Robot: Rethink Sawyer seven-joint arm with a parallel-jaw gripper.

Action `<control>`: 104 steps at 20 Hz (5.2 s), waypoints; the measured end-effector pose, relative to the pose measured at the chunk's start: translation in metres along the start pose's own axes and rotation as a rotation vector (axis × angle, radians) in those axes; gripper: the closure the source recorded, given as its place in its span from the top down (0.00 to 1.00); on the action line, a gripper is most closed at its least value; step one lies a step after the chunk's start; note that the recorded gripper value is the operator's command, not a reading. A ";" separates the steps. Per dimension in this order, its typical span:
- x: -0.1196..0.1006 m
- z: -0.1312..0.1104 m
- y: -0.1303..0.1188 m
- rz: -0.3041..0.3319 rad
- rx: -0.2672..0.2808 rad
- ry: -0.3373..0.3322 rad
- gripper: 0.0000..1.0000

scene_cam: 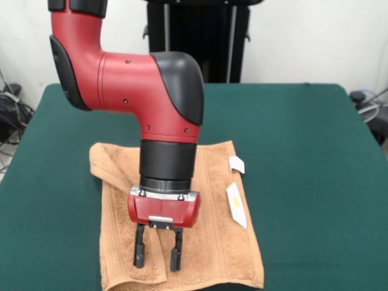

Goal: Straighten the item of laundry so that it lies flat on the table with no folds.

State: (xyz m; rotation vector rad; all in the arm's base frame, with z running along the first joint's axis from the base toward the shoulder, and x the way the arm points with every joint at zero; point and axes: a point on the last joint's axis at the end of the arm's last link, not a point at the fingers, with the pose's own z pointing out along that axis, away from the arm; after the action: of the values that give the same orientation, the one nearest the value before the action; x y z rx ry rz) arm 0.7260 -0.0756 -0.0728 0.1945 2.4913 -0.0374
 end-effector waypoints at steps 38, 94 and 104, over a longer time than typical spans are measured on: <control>-0.002 -0.004 0.004 -0.025 0.007 -0.003 0.00; 0.013 -0.045 -0.021 -0.038 0.048 0.193 1.00; 0.029 -0.049 -0.039 -0.074 0.057 0.248 1.00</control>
State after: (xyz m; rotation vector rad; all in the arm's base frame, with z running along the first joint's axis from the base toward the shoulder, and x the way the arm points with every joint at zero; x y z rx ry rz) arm 0.6678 -0.1062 -0.0517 0.1382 2.7457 -0.1221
